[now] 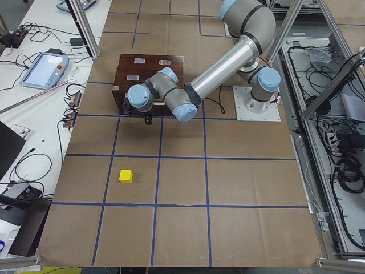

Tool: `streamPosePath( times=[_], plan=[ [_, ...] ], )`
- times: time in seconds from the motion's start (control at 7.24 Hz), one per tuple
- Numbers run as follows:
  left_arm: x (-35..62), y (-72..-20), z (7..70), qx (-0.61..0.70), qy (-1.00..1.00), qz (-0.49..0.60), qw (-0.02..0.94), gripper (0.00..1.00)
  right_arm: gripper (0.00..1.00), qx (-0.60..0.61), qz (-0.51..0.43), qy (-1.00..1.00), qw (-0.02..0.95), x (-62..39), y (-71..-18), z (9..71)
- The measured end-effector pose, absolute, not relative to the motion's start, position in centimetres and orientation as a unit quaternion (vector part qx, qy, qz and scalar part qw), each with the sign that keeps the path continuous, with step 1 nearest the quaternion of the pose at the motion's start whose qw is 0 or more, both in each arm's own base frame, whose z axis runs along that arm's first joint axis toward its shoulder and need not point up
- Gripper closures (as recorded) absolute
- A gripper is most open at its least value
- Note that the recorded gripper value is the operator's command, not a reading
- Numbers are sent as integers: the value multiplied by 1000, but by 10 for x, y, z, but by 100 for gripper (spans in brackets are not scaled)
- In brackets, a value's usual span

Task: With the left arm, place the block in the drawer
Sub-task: 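Grasp the white drawer handle with the left gripper, then pull the drawer outward from the cabinet with the left gripper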

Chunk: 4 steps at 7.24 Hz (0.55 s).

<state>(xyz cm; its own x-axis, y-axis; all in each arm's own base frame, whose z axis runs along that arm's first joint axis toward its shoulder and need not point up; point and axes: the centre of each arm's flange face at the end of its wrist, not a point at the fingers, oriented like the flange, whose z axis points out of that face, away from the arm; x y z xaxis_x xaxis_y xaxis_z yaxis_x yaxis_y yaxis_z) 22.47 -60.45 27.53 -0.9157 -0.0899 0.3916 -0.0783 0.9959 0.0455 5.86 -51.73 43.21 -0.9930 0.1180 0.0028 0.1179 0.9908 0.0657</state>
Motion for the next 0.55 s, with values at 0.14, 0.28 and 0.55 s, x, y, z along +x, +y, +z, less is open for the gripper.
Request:
streamPosePath(
  times=[0.14, 0.28, 0.55],
  plan=[
    [227, -603, 274, 41, -981, -24, 187, 1, 0, 59, 33, 998, 1, 59, -517, 432],
    [231, -601, 274, 39, -984, -34, 171, 1, 0, 59, 33, 998, 1, 59, -517, 432],
    [240, -599, 277, 34, -989, -50, 134, 1, 0, 59, 32, 998, 0, 59, -517, 433]
  ],
)
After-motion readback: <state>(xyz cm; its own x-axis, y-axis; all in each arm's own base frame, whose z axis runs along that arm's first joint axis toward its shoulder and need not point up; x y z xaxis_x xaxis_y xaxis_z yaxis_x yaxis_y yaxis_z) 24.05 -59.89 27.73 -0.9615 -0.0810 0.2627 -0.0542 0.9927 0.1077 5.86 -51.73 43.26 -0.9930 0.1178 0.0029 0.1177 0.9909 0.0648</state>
